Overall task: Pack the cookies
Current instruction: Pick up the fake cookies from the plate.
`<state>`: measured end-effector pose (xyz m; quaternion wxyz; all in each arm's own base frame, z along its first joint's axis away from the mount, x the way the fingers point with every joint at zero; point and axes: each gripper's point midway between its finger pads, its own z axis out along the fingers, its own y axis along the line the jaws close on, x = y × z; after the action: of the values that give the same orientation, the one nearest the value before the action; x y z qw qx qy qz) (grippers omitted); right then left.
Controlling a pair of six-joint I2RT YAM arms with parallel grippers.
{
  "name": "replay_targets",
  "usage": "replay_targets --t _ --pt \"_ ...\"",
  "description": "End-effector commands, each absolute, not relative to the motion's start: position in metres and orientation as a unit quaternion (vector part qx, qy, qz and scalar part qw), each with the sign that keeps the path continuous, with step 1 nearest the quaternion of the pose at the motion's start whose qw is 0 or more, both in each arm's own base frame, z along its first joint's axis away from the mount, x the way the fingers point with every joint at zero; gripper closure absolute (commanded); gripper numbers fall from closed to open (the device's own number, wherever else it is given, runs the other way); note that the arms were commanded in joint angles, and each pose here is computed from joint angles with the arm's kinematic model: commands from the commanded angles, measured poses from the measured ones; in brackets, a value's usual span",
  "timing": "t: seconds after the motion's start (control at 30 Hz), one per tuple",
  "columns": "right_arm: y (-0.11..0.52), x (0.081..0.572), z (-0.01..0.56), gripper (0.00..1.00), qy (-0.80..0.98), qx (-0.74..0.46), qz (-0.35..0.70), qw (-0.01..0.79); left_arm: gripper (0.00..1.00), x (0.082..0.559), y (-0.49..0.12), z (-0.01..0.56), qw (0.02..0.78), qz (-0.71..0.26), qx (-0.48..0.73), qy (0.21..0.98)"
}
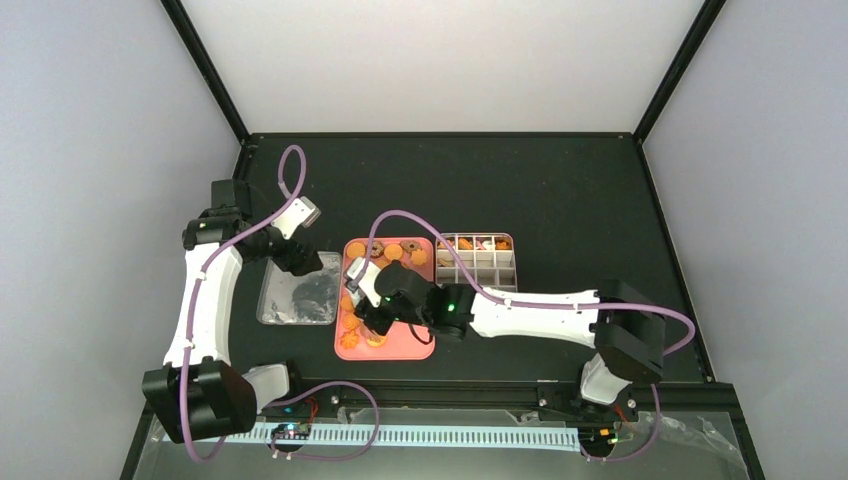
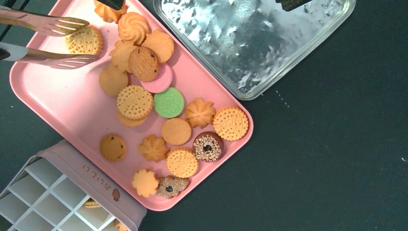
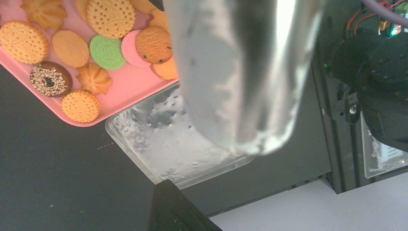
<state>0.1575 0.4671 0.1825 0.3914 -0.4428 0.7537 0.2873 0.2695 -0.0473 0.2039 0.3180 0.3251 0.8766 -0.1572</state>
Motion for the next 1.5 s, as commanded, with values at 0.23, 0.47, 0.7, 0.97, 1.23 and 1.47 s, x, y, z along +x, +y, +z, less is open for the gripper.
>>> replay_targets --t 0.23,0.47,0.7,0.97,1.23,1.47 --pt "0.445 0.134 0.204 0.64 0.74 -0.425 0.345 0.391 0.15 0.262 -0.049 0.205 0.316 -0.167 0.324 0.876" --pt "0.437 0.136 0.214 0.64 0.737 -0.409 0.351 0.408 0.15 0.259 -0.05 0.205 0.318 -0.167 0.321 0.876" --pt "0.452 0.143 0.21 0.63 0.734 -0.418 0.338 0.416 0.15 0.259 -0.048 0.203 0.316 -0.161 0.323 0.877" --pt "0.464 0.146 0.19 0.62 0.738 -0.435 0.301 0.419 0.15 0.261 -0.046 0.201 0.313 -0.155 0.326 0.879" --pt "0.451 0.141 0.172 0.62 0.75 -0.437 0.292 0.401 0.15 0.262 -0.047 0.197 0.308 -0.162 0.322 0.881" --pt "0.438 0.124 0.166 0.56 0.746 -0.44 0.328 0.377 0.16 0.263 -0.047 0.197 0.307 -0.164 0.322 0.881"
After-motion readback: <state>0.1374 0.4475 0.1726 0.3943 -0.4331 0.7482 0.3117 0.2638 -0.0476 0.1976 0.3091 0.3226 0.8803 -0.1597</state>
